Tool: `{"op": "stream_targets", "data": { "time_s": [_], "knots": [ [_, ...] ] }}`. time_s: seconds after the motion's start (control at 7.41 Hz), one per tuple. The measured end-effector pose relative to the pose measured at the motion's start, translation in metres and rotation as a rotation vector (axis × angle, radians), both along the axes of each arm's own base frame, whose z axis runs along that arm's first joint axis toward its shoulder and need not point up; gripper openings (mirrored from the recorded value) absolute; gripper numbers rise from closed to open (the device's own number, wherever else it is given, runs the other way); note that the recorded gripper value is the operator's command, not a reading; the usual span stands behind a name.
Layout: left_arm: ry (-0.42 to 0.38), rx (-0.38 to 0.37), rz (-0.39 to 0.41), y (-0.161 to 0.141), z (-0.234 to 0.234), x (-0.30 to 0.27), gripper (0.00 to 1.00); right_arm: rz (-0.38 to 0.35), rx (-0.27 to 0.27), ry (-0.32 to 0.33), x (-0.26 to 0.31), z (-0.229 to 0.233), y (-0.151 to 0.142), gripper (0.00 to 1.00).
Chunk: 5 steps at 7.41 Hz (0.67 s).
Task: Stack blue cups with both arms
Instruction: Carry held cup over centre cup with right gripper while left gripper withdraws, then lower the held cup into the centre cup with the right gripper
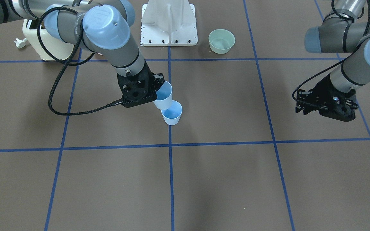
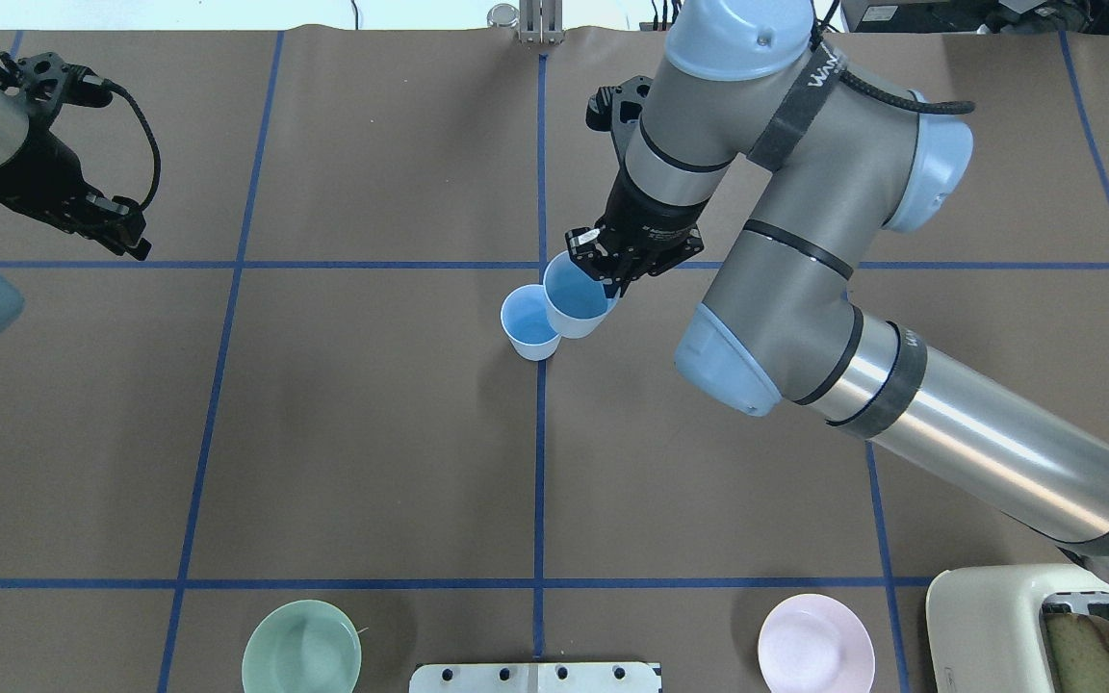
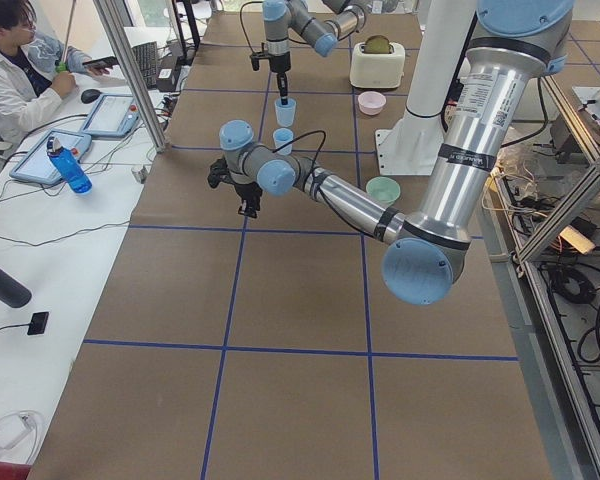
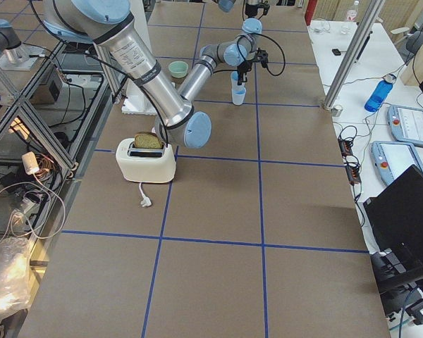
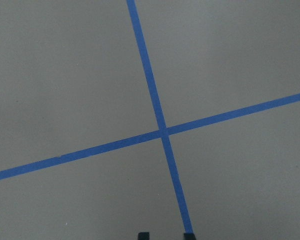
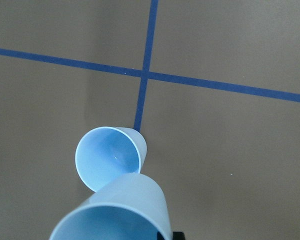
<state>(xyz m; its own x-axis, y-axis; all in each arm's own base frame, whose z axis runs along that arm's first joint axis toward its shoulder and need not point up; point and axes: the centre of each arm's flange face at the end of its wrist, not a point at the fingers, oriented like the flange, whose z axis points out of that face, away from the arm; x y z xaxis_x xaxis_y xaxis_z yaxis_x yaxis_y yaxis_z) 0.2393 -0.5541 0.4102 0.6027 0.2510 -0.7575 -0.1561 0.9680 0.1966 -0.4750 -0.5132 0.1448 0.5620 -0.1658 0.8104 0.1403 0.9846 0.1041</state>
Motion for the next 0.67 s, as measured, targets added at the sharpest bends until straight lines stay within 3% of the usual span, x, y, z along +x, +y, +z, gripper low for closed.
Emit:
{"op": "stream_targets", "data": {
  "time_s": [0.67],
  "knots": [
    [-0.001, 0.0, 0.0, 0.0, 0.001, 0.0, 0.35, -0.01, -0.007, 0.022, -0.022, 0.004, -0.012, 0.13]
  ]
}}
